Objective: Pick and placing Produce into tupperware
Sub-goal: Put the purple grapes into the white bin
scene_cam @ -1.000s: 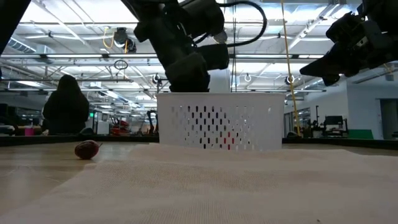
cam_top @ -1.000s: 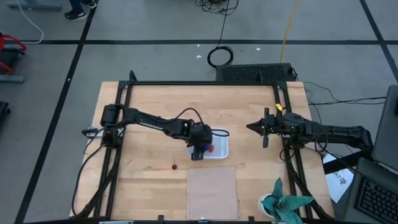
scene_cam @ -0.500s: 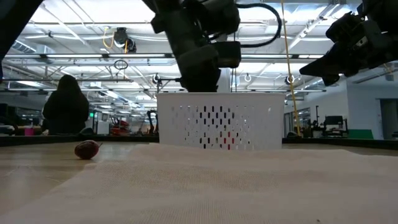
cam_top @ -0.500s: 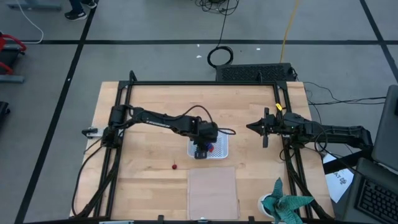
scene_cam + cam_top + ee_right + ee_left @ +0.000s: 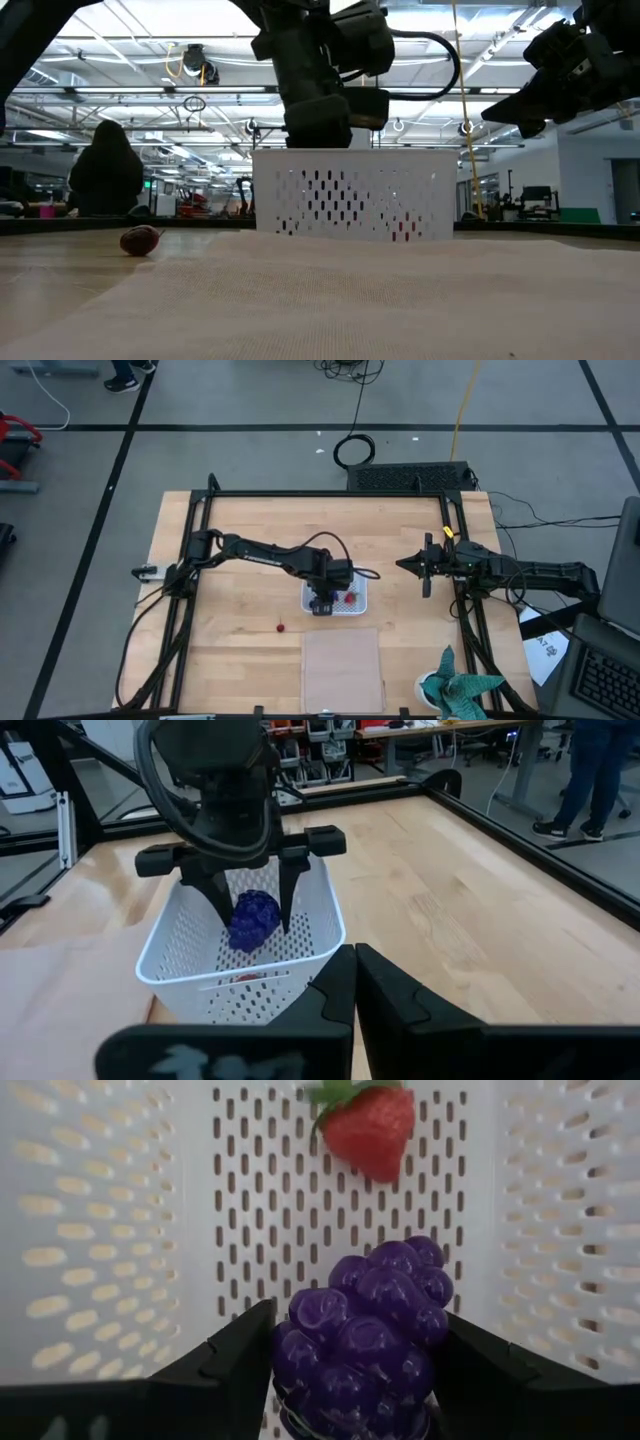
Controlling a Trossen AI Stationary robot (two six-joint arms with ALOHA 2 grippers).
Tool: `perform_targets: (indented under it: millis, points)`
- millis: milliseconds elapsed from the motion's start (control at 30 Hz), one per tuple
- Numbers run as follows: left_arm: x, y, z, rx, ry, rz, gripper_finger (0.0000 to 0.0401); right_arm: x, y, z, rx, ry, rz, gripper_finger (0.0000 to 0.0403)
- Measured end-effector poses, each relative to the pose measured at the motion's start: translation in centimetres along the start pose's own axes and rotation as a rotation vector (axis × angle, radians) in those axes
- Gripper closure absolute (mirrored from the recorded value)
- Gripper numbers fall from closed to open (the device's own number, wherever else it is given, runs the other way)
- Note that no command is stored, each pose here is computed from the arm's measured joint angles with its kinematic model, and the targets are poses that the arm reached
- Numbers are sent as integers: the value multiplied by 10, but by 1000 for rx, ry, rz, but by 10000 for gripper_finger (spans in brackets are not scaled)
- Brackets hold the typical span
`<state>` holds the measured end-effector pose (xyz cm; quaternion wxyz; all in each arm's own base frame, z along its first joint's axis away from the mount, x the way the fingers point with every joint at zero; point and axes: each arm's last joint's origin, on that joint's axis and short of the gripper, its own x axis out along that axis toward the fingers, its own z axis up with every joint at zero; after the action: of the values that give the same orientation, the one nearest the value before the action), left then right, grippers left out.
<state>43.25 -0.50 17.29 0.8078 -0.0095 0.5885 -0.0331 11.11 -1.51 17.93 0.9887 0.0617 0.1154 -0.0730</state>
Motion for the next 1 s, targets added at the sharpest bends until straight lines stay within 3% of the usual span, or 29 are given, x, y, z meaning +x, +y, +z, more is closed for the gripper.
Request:
perform_targets:
  millis: [1000]
  points:
    - [12,2,2,60,-8,14,178,0,0,0,3,2,0,403]
